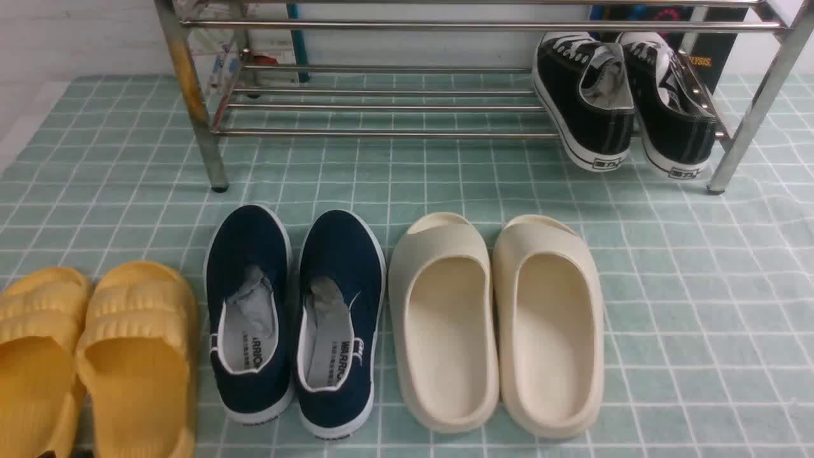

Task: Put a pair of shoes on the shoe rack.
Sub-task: Use the left arm to grab the shoe closest to it

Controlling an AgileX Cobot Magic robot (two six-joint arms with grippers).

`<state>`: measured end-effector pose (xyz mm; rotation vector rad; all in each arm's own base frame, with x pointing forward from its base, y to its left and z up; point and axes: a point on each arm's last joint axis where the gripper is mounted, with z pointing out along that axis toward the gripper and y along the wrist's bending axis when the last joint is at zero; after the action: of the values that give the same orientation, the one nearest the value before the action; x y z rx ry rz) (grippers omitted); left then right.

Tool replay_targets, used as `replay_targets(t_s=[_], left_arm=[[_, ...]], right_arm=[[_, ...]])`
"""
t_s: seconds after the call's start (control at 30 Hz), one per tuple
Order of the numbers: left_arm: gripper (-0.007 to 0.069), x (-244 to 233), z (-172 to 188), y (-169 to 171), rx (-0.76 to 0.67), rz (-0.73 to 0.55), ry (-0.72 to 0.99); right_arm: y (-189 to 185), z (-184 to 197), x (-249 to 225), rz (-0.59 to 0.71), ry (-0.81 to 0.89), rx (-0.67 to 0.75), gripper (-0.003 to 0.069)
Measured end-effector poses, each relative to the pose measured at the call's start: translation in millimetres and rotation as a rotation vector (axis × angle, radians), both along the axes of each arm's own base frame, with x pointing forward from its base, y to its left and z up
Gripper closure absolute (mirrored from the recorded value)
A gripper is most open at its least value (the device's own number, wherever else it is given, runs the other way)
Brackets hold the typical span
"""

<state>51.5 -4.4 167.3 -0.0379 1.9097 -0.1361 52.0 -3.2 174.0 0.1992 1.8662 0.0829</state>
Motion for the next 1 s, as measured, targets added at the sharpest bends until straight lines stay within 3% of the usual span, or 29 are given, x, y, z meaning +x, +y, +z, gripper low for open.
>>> replay_targets(t_s=[0.63,1.0], left_arm=[[0.0386,2,6,0,-0.005,0.001,-0.071],[0.0386,4,44,0,-0.037,0.008,-0.487]], right_arm=[[0,0,0,0.000,0.000,0.000,0.0517],[0,0,0,0.000,0.000,0.000,0.0511]])
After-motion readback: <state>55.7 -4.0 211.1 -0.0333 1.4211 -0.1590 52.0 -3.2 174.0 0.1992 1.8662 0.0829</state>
